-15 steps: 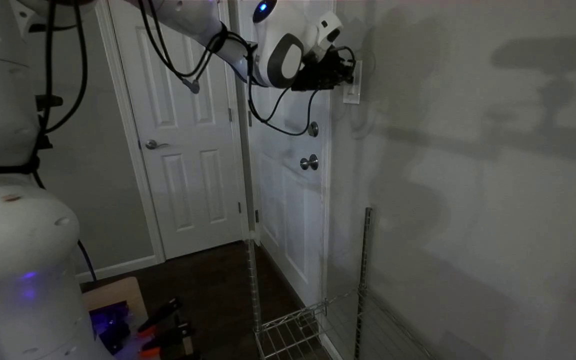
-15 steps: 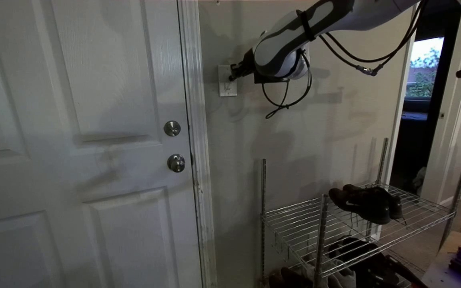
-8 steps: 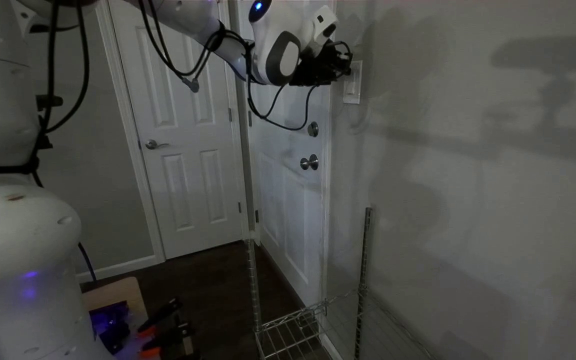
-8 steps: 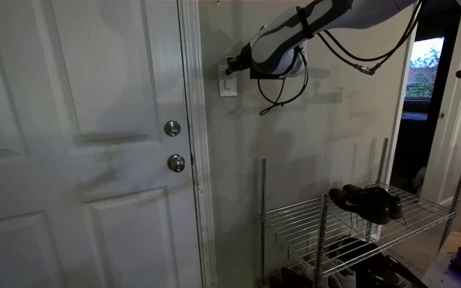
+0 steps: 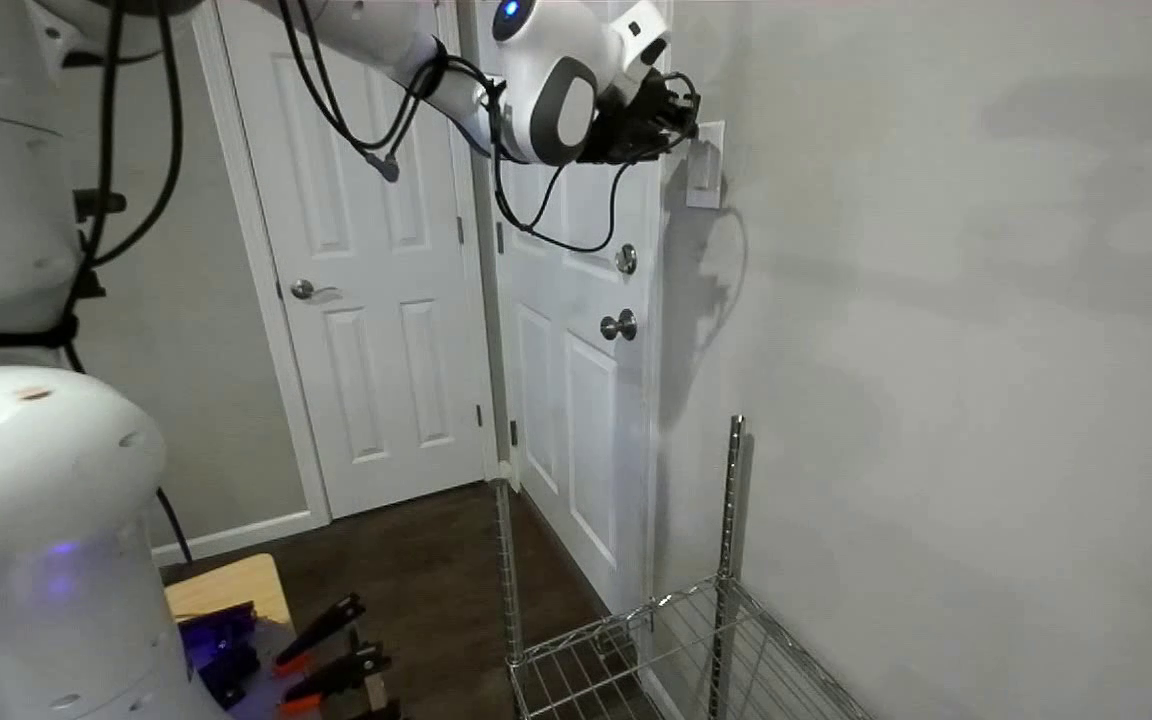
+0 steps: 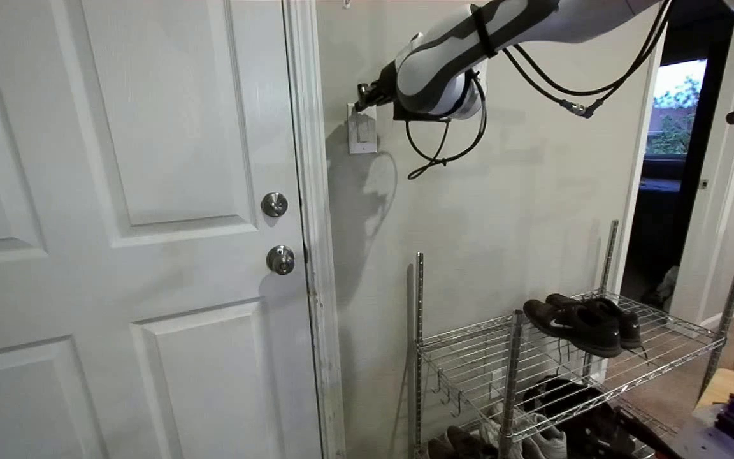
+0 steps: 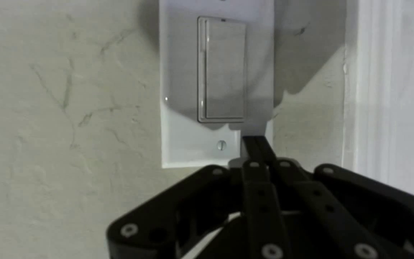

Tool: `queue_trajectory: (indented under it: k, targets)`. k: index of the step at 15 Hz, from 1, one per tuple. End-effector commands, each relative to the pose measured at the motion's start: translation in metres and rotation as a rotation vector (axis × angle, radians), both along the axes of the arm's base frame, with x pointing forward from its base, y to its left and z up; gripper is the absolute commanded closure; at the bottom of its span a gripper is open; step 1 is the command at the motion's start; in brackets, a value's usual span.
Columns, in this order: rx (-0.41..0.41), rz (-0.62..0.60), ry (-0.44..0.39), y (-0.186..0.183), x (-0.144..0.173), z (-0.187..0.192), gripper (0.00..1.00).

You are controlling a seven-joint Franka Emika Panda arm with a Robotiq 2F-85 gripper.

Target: Turn on the light switch

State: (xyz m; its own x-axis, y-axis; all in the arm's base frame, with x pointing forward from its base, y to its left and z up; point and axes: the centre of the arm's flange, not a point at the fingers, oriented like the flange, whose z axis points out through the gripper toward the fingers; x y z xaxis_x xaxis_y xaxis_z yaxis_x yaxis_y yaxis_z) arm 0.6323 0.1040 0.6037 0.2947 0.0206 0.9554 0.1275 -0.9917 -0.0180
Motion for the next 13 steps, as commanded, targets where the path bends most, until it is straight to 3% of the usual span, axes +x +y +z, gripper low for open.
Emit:
queue_trajectory:
  k: [1, 9, 10, 11, 13]
  targets:
    - [0.032, -0.019, -0.017, 0.0044, -0.0024, 0.0011, 1.00]
    - [0.052, -0.032, -0.012, 0.0038, -0.0041, 0.0020, 1.00]
    - [0.051, -0.034, -0.011, 0.0039, -0.0042, 0.0020, 0.80]
    - [0.029, -0.017, 0.002, -0.0031, 0.0002, 0.0008, 0.97]
    - [0.029, -0.018, 0.002, -0.0034, 0.0002, 0.0009, 0.86]
